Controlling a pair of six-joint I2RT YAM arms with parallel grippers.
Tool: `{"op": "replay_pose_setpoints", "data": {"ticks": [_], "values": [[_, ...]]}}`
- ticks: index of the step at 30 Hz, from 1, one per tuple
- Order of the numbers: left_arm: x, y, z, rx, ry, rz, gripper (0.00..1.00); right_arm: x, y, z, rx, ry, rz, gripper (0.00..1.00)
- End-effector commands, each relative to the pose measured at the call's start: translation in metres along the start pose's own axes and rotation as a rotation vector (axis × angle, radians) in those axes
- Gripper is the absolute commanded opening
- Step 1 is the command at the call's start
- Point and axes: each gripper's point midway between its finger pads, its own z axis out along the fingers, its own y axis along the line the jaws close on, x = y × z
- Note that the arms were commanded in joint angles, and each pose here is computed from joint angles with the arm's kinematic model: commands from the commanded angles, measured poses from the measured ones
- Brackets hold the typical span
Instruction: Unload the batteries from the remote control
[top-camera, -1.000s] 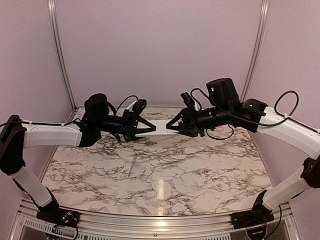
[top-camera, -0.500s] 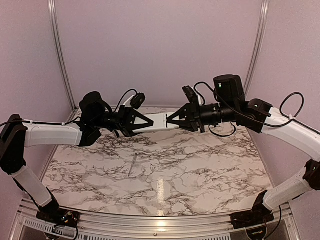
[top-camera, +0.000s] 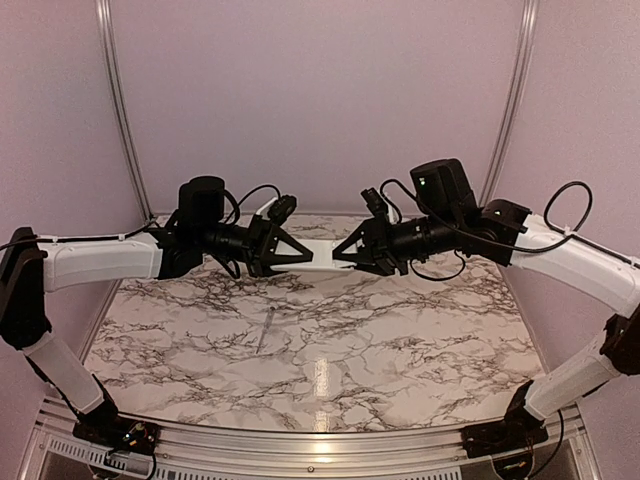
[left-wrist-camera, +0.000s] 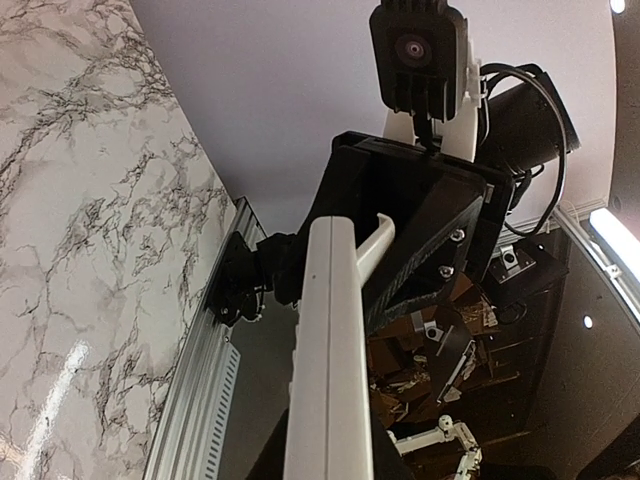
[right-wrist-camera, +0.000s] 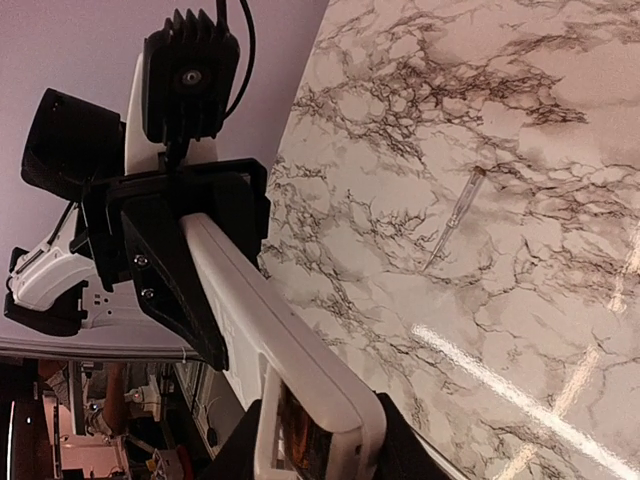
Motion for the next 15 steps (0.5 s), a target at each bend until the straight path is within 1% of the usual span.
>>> {"op": "replay_pose_setpoints", "data": {"ticks": [1, 7, 15], "values": [[-0.006, 0.014, -0.001, -0.091, -0.048, -0.045, 0.0, 0.004, 0.023, 0.0, -0.065, 0.021, -0.056, 0.31], [-0.009, 0.013, -0.006, -0.114, -0.05, -0.029, 0.0, 0.004, 0.02, -0.001, -0.051, 0.02, -0.05, 0.31], [-0.009, 0.023, -0.021, -0.152, -0.059, -0.039, 0.0, 0.004, 0.018, -0.004, -0.036, 0.013, -0.051, 0.32]]}}
